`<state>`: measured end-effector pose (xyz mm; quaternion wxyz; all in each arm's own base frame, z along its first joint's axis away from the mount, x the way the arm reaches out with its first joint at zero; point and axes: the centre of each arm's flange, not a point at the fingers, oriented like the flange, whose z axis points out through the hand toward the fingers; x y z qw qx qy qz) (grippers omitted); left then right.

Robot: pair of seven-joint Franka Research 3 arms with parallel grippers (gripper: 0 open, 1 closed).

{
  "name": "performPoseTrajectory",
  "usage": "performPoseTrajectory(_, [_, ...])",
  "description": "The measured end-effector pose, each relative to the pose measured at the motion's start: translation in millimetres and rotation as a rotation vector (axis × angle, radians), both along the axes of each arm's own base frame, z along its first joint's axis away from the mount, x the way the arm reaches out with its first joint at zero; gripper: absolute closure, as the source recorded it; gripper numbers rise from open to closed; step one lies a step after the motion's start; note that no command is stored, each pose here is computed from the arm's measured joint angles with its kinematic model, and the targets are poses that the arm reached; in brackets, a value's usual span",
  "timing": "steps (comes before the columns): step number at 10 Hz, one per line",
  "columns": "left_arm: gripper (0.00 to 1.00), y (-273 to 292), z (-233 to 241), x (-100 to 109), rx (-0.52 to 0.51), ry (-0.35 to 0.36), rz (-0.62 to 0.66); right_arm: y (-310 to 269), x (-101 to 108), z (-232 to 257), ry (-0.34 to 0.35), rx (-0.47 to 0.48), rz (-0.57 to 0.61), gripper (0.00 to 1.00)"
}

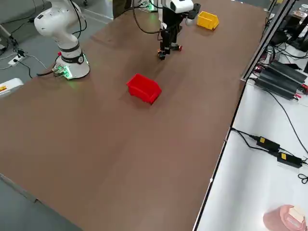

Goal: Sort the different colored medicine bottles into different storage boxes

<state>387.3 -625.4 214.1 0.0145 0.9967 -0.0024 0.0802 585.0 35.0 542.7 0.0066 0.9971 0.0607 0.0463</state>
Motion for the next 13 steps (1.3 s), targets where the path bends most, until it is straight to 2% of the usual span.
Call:
performPoseTrajectory(4, [0.10,-15.6,-17.9,-24.8,-0.019,0.006,-0.046,-0.1,-0.1,-0.2,0.001,0.000,0.000,0.00])
performPoseTrajectory(7, [0.11,-15.5,-32.4,-26.9,-0.020,0.013,-0.058,-0.2,-0.2,-0.3,0.003,0.000,0.000,0.00])
performPoseTrajectory(9, [0.21,-15.7,-31.5,-26.1,-0.022,0.014,-0.056,-0.2,-0.3,-0.4,0.003,0.000,0.000,0.00])
performPoseTrajectory(10, [0.36,-15.6,-31.6,-25.9,-0.022,0.014,-0.055,-0.2,-0.4,-0.4,0.004,0.000,0.000,0.00])
performPoseTrajectory(12, [0.40,-15.2,-33.6,-26.2,-0.022,0.020,-0.051,-0.8,-0.4,-0.5,0.005,-0.001,0.006,0.00])
performPoseTrajectory(13, [0.47,-14.6,-37.1,-26.7,-0.019,0.025,-0.049,-2.4,-0.7,-0.9,0.009,-0.002,0.009,0.00])
